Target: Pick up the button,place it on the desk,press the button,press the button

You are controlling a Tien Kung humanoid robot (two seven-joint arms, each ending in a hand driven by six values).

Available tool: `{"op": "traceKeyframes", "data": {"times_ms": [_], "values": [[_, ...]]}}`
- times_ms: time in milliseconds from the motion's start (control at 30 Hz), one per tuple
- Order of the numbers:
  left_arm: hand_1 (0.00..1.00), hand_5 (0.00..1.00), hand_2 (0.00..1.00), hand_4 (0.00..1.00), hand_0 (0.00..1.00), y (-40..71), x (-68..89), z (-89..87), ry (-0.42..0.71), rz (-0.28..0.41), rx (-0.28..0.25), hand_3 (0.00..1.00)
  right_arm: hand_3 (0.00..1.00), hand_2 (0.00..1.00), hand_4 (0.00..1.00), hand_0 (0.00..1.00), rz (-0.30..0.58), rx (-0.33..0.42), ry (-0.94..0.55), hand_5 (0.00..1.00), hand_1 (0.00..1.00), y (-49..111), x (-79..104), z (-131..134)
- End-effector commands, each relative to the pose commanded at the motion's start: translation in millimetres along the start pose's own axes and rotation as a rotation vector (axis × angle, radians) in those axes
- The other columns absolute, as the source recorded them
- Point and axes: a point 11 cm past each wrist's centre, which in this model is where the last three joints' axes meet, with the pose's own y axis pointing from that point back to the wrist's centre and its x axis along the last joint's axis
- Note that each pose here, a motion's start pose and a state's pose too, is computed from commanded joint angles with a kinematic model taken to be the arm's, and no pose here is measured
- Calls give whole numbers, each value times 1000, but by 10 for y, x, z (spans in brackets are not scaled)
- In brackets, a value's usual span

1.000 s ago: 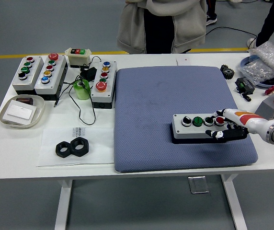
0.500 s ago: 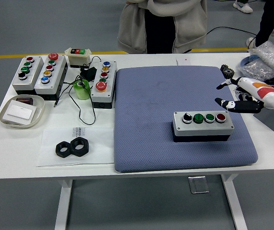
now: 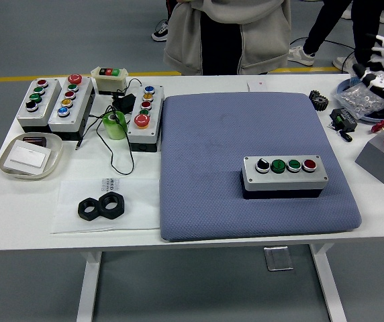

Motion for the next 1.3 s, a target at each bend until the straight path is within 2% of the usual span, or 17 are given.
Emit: {"op": "traceKeyframes", "data": {"times_ms": [33,133,167,233,367,400,433,533,667,1067,1300], "values": [[829,998,889,653,686,0,0,-1,0,0,0,829,947,967,694,963,20,0,-34,638,900,0,42,11],[829,998,889,653,686,1,3,-13,0,1,3,829,947,967,694,963,118,0,-163,638,900,5,267,84],[829,998,889,653,686,1,3,-15,0,1,3,829,947,967,694,963,127,-8,-201,638,900,7,287,103],[829,998,890,650,687,1,6,-23,-2,2,5,830,935,963,694,964,170,-45,-283,654,898,16,404,218],[829,998,890,650,687,2,9,-37,-1,3,8,830,935,963,694,964,207,-113,-451,654,898,51,490,414],[829,998,890,650,687,2,10,-41,-1,3,8,830,935,963,694,964,210,-132,-491,654,898,61,486,469],[830,998,890,651,688,2,11,-43,-1,3,8,830,886,920,693,953,214,-147,-537,685,871,68,482,509],[830,998,890,651,688,2,13,-46,-2,4,8,830,886,920,693,953,201,-204,-670,685,871,84,403,678],[831,998,890,650,691,2,12,-46,-1,4,8,831,870,910,688,949,190,-259,-738,701,865,129,310,867],[831,998,890,646,698,4,-13,-32,-1,-2,4,830,866,896,651,946,147,-319,-761,676,861,237,96,1069],[831,998,890,644,700,3,-16,-22,0,-3,1,831,864,893,643,947,129,-335,-748,683,858,271,55,1104]]}}
